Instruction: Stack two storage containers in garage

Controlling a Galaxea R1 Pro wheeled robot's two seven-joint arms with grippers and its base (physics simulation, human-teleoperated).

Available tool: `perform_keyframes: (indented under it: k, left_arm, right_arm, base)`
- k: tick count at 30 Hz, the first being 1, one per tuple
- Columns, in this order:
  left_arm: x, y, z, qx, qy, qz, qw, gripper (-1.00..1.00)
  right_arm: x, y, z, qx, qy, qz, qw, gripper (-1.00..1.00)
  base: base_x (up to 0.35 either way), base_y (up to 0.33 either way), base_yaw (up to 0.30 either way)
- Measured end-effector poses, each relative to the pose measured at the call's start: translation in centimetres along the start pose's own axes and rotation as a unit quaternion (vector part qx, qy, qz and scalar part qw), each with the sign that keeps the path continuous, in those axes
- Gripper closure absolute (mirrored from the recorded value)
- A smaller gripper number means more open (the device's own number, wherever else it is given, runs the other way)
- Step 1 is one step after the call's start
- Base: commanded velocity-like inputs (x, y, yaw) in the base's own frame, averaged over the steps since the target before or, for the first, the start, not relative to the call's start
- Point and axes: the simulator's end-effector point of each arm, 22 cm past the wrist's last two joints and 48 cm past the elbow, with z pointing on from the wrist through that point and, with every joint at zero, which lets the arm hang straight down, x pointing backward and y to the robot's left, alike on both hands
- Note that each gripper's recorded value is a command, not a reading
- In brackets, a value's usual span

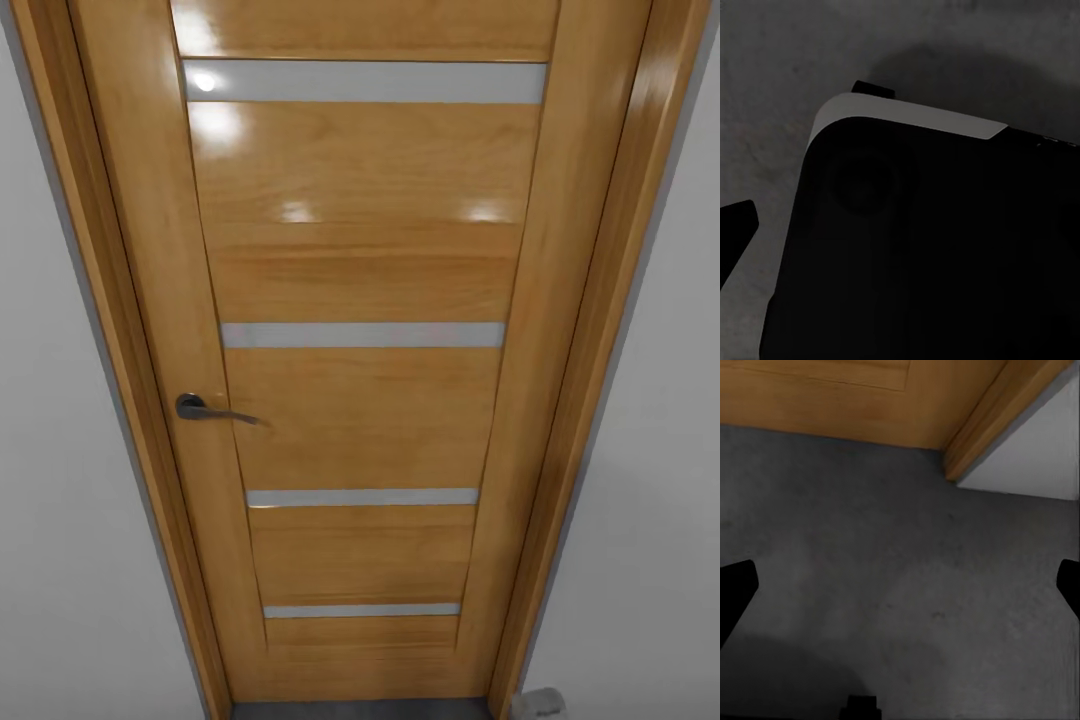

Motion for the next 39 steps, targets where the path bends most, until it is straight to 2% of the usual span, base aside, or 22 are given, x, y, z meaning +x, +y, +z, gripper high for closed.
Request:
perform_keyframes:
  k: [6,9,12,15,16,18,19,22,23,24,26,30,32,39]
  left_arm:
    - [0.0,0.0,0.0,0.0,0.0,0.0,1.0,-1.0]
    - [0.0,0.0,0.0,0.0,0.0,0.0,1.0,-1.0]
    - [0.0,0.0,0.0,0.0,0.0,0.0,1.0,-1.0]
    - [0.0,0.0,0.0,0.0,0.0,0.0,1.0,-1.0]
    - [0.0,0.0,0.0,0.0,0.0,0.0,1.0,-1.0]
    - [0.0,0.0,0.0,0.0,0.0,0.0,1.0,-1.0]
    - [0.0,0.0,0.0,0.0,0.0,0.0,1.0,-1.0]
    - [0.0,0.0,0.0,0.0,0.0,0.001,1.0,-1.0]
    - [0.0,0.0,0.0,0.0,0.0,0.001,1.0,-1.0]
    - [0.0,0.0,0.0,0.0,0.0,0.001,1.0,-1.0]
    - [0.0,0.0,0.0,0.0,0.0,0.001,1.0,-1.0]
    - [0.0,0.0,0.0,0.0,0.0,0.001,1.0,-1.0]
    - [0.0,-0.1,0.0,0.0,0.0,0.001,1.0,-1.0]
    - [0.0,-0.2,0.0,0.001,0.0,0.001,1.0,-1.0]
  right_arm:
    - [-6.9,-0.8,-1.1,0.006,-0.027,0.004,0.9996,-1.0]
    - [-13.1,-1.3,-2.0,0.008,-0.036,0.011,0.9992,-1.0]
    - [-15.1,-0.7,-2.5,0.004,-0.033,0.015,0.9993,-1.0]
    - [-18.6,0.3,-4.3,-0.004,-0.059,0.018,0.9981,-1.0]
    - [-21.0,2.7,-6.6,-0.016,-0.076,-0.01,0.9969,-1.0]
    - [-23.6,5.5,-10.6,-0.027,-0.096,-0.046,0.994,-1.0]
    - [-24.0,6.1,-11.2,-0.029,-0.099,-0.052,0.9933,-1.0]
    - [-25.4,10.0,-13.4,-0.054,-0.119,-0.068,0.9891,-1.0]
    - [-25.5,9.9,-13.4,-0.052,-0.12,-0.069,0.9891,-1.0]
    - [-26.4,11.3,-14.3,-0.06,-0.133,-0.073,0.9867,-1.0]
    - [-28.7,13.5,-16.2,-0.054,-0.162,-0.097,0.9806,-1.0]
    - [-30.8,15.5,-18.3,-0.027,-0.195,-0.141,0.9703,-1.0]
    - [-31.4,15.4,-18.9,-0.006,-0.207,-0.158,0.9656,-1.0]
    - [-34.3,15.8,-21.1,0.015,-0.243,-0.184,0.9523,-1.0]
  base:
    - [0.0,0.0,0.0]
    - [0.0,0.0,0.0]
    - [0.0,0.0,0.0]
    - [0.0,0.0,0.0]
    - [0.0,0.0,0.0]
    - [0.0,0.0,0.0]
    - [0.0,0.0,0.0]
    - [0.0,0.0,0.0]
    - [0.0,0.0,0.0]
    - [0.0,0.0,0.0]
    - [0.0,0.0,0.0]
    - [0.0,0.0,0.0]
    - [0.0,0.0,0.0]
    - [0.0,0.0,0.0]
